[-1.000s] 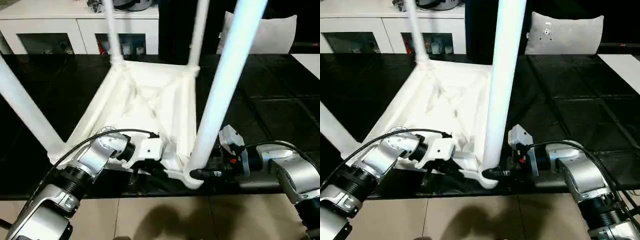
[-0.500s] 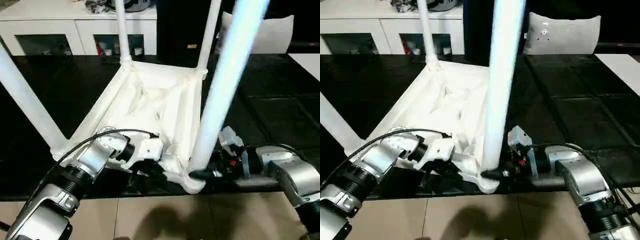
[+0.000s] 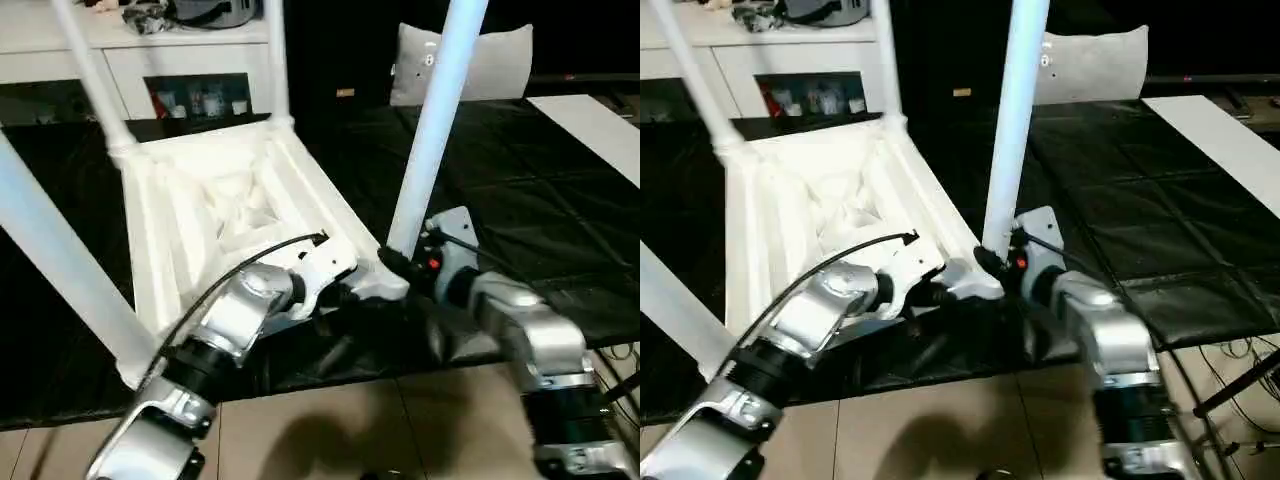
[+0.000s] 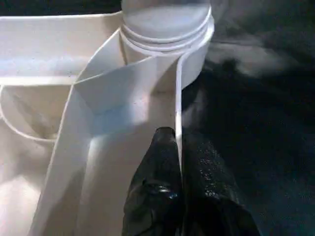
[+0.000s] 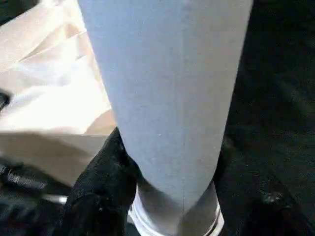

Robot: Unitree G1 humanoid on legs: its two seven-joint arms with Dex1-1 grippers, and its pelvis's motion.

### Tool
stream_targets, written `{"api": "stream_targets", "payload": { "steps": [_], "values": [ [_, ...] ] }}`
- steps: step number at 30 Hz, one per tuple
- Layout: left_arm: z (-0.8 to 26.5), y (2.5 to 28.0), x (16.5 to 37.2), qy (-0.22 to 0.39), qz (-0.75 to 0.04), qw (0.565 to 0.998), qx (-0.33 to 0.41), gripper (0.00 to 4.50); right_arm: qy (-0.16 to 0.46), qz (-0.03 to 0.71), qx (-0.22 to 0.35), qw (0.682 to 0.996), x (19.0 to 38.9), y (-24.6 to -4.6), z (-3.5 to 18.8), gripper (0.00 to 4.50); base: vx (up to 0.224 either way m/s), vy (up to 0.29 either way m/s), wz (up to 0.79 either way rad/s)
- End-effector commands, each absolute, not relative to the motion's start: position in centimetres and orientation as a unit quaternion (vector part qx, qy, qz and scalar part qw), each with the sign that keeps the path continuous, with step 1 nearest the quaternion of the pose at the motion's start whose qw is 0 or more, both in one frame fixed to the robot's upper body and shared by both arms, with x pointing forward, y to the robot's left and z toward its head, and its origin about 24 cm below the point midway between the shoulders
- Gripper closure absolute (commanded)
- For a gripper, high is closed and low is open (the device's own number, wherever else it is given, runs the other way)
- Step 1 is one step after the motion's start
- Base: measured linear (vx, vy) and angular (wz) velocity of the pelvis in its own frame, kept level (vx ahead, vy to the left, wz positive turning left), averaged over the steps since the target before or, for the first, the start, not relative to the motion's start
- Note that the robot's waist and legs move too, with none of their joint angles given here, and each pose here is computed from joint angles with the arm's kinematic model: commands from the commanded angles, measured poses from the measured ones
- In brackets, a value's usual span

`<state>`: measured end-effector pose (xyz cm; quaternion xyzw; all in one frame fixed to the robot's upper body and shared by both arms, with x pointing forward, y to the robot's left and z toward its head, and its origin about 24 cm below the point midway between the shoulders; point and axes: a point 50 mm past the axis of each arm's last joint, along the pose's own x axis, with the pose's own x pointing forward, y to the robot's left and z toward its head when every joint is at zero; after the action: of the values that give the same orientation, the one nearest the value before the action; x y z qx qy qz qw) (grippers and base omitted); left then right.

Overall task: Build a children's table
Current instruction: Rotate leg to tighten

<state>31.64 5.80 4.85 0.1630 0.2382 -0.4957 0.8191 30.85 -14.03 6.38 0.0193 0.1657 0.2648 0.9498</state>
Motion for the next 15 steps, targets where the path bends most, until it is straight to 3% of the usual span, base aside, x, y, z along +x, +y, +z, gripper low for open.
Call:
{"api": "stream_targets", "payload": {
  "steps": [1, 4, 5, 6, 13, 14, 15],
  "values": [
    [5.7, 4.4, 31.4, 0.217, -0.501, 0.825, 0.143, 4.50, 0.173, 0.305, 0.050, 0.935, 30.2, -11.9, 5.6, 2.15, 0.000, 0.000, 0.00],
    [5.8, 4.5, 31.2, 0.215, -0.508, 0.821, 0.146, 4.50, 0.164, 0.325, 0.062, 0.929, 29.9, -11.9, 6.0, 2.15, 0.000, 0.000, 0.00],
    [5.8, 4.6, 31.2, 0.213, -0.509, 0.821, 0.147, 4.50, 0.161, 0.333, 0.063, 0.927, 29.8, -12.0, 6.1, 1.77, 0.000, 0.000, 0.00],
    [5.9, 4.7, 31.2, 0.206, -0.516, 0.817, 0.151, 4.50, 0.160, 0.345, 0.061, 0.923, 29.7, -12.2, 6.2, 1.77, 0.000, 0.000, 0.00],
    [6.2, 5.4, 31.1, 0.185, -0.554, 0.793, 0.172, 4.50, 0.164, 0.415, 0.012, 0.895, 29.0, -14.0, 6.8, 1.19, 0.000, 0.000, 0.00],
    [6.2, 5.6, 31.1, 0.183, -0.561, 0.788, 0.178, 4.50, 0.164, 0.425, 0.007, 0.890, 29.0, -14.3, 6.9, 0.94, 0.000, 0.000, 0.00],
    [6.3, 6.2, 31.1, 0.180, -0.579, 0.771, 0.196, 4.50, 0.165, 0.455, -0.013, 0.875, 28.6, -15.1, 7.3, 0.94, 0.000, 0.000, 0.00]
  ]
}}
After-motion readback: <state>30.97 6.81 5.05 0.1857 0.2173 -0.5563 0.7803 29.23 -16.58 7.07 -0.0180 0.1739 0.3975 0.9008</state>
